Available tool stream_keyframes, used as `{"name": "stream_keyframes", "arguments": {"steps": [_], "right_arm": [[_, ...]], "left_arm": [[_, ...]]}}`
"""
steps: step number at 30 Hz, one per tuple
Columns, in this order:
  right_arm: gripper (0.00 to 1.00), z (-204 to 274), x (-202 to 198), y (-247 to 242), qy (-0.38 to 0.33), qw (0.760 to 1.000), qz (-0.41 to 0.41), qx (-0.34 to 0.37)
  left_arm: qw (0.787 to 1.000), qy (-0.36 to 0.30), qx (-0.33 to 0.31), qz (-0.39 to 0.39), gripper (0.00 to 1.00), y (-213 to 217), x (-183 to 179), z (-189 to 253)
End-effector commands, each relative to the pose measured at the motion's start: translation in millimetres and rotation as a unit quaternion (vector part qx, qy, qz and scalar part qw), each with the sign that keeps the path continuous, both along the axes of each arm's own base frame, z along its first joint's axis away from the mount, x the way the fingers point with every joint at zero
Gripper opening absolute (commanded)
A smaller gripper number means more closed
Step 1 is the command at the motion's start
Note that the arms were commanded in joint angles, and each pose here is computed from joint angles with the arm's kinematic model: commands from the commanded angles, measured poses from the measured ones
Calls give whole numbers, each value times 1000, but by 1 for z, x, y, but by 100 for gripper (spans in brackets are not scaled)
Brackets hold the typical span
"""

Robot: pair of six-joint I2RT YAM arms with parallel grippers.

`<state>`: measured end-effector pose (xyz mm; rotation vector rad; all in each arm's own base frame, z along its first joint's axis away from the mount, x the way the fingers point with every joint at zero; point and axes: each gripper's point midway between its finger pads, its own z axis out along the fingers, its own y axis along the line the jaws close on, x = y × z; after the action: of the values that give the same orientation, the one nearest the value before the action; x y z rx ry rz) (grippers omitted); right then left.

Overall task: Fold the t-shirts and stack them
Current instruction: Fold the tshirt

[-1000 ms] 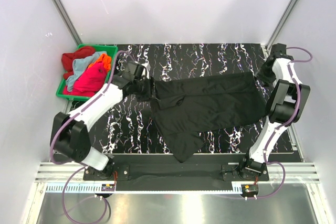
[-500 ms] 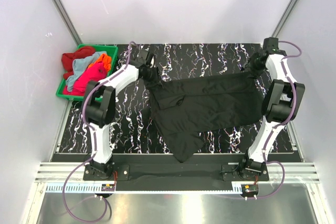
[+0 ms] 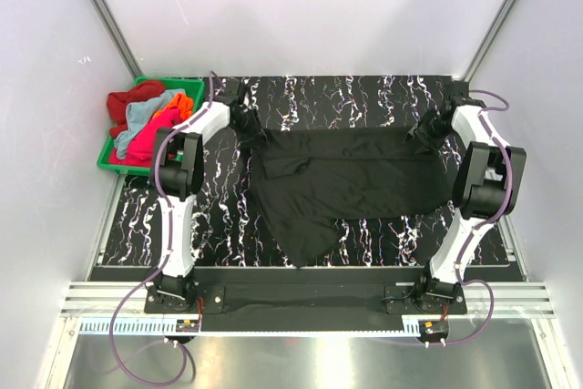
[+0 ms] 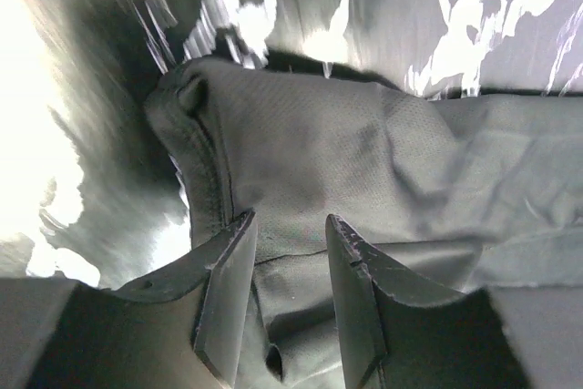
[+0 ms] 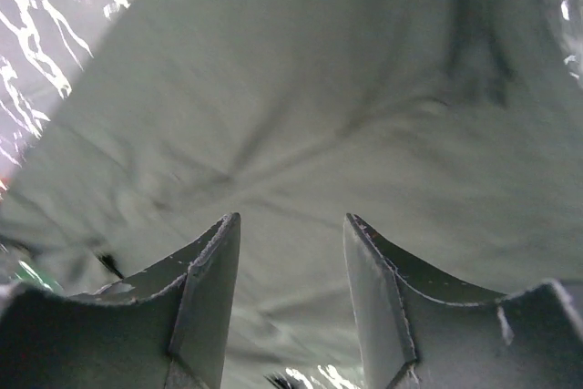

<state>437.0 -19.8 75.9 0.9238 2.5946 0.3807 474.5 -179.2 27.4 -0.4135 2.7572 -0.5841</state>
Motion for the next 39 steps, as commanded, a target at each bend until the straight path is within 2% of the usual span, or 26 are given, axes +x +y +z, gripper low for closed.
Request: {"name": "stream_keyframes", "arguments": {"steps": [1,4,7,8,10,11,13,14,15,17,18,21,23,27,35,39], "right_arm": [[56,36,-12,1,-36,999,14,-15],[57,34,-26,-3,-21,999,25,-36],[58,32,-38,-6,-6,998,41,-51],[60,28,-44,-8,3,997,46,-57],[62,28,-51,-9,6,997,44,-59],[63,24,-58,-7,13,997,45,-55],[65,26,-66,-4,16,998,41,-49],[66,21,-75,-4,27,998,38,-48],[67,23,-80,-8,26,998,30,-50],[68,15,-95,-11,43,998,11,-38],[68,12,-100,-12,47,998,2,-29],[67,7,-114,-14,56,998,-34,10],[66,1,-125,-15,66,996,-51,29],[66,3,-139,-19,62,996,-66,19],[70,-15,-158,-18,69,994,-78,45],[64,-25,-163,-20,77,993,-81,38]], "left_arm": [[999,-31,26,-20,44,26,31,1],[994,-74,73,-44,47,39,52,25],[990,-92,99,-51,52,47,52,53],[988,-109,101,-50,54,47,49,75],[985,-105,123,-55,57,48,28,83],[982,-132,128,-49,59,49,20,113],[982,-113,142,-55,60,48,-11,106],[980,-135,137,-53,59,47,-25,132],[984,-105,131,-64,59,45,-49,113],[986,-105,105,-74,58,33,-78,116],[988,-93,86,-83,57,31,-108,112],[992,-65,45,-93,54,24,-165,100],[994,-53,16,-97,53,18,-190,96],[995,-7,-10,-97,54,18,-244,65],[994,50,-68,-65,54,9,-281,29],[995,56,-58,-66,52,8,-283,20]]}}
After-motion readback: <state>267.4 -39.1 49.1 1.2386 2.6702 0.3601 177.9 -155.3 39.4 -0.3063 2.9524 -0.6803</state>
